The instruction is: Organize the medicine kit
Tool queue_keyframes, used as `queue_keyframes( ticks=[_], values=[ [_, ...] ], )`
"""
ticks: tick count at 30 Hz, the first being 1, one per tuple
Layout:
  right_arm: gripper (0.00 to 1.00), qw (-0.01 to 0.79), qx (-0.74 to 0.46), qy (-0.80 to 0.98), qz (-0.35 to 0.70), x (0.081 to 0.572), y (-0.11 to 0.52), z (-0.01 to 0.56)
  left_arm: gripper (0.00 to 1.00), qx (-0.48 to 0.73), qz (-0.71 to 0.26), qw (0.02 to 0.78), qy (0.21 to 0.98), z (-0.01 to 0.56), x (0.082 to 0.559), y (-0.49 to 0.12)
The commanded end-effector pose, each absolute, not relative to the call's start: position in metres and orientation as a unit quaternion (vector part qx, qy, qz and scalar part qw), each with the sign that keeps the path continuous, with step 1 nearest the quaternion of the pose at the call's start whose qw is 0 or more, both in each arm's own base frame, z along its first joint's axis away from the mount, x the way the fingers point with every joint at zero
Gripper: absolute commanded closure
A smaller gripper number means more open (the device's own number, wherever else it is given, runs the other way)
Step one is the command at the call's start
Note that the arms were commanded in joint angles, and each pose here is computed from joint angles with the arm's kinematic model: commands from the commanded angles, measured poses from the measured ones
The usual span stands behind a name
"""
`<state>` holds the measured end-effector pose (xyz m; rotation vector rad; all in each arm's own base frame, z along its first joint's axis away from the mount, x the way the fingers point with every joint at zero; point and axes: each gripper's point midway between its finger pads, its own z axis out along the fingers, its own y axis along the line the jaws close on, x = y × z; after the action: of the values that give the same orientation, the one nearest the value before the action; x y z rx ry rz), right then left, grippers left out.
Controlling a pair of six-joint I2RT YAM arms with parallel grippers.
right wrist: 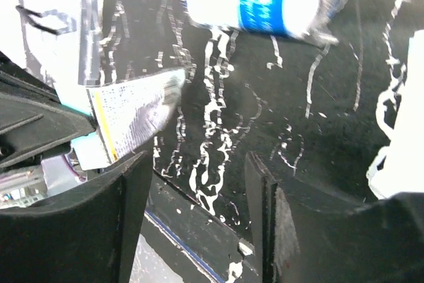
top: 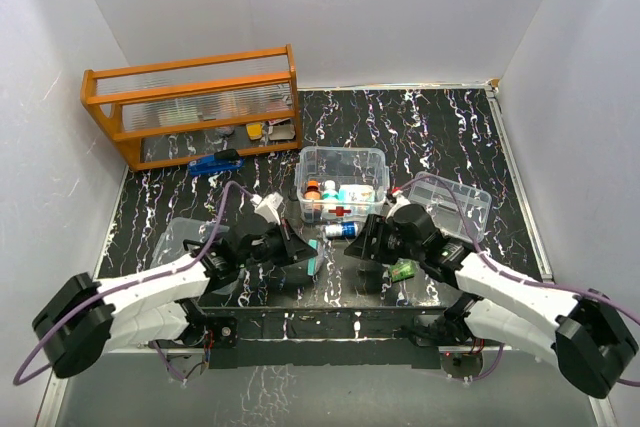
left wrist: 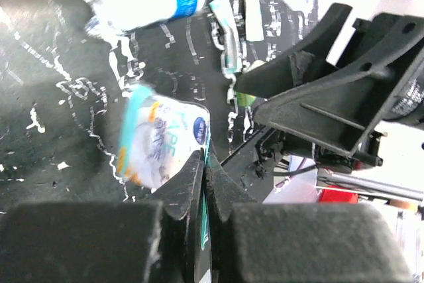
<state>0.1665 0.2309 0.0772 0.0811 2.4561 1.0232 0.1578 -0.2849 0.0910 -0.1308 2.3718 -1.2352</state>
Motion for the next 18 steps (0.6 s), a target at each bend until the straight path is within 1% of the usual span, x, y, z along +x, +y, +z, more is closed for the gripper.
queue_keyframes(
  ticks=[1, 6, 9, 12, 16, 18],
  values=[
    [0.42, 0.335, -0.035, 0.851, 0.403, 0.187, 0.240, 0.140, 1.00, 0.054, -0.443, 0.292, 0.846, 0.134, 0.157, -0.280],
    [0.39, 0.392, -0.058, 0.818, 0.418, 0.196, 0.241, 0.192, 1.00, 0.123, -0.441, 0.322, 0.829, 0.191, 0.160, -0.285],
    [0.37, 0.421, -0.088, 0.794, 0.429, 0.196, 0.243, 0.222, 1.00, 0.125, -0.429, 0.324, 0.834, 0.220, 0.169, -0.291],
    [0.33, 0.463, -0.121, 0.776, 0.411, 0.202, 0.239, 0.248, 1.00, 0.130, -0.427, 0.326, 0.833, 0.245, 0.178, -0.300],
    [0.24, 0.539, -0.185, 0.727, 0.382, 0.211, 0.235, 0.295, 1.00, 0.214, -0.420, 0.334, 0.816, 0.271, 0.180, -0.314],
    [0.23, 0.560, -0.254, 0.697, 0.368, 0.206, 0.239, 0.310, 1.00, 0.278, -0.400, 0.345, 0.802, 0.276, 0.181, -0.315]
  ],
)
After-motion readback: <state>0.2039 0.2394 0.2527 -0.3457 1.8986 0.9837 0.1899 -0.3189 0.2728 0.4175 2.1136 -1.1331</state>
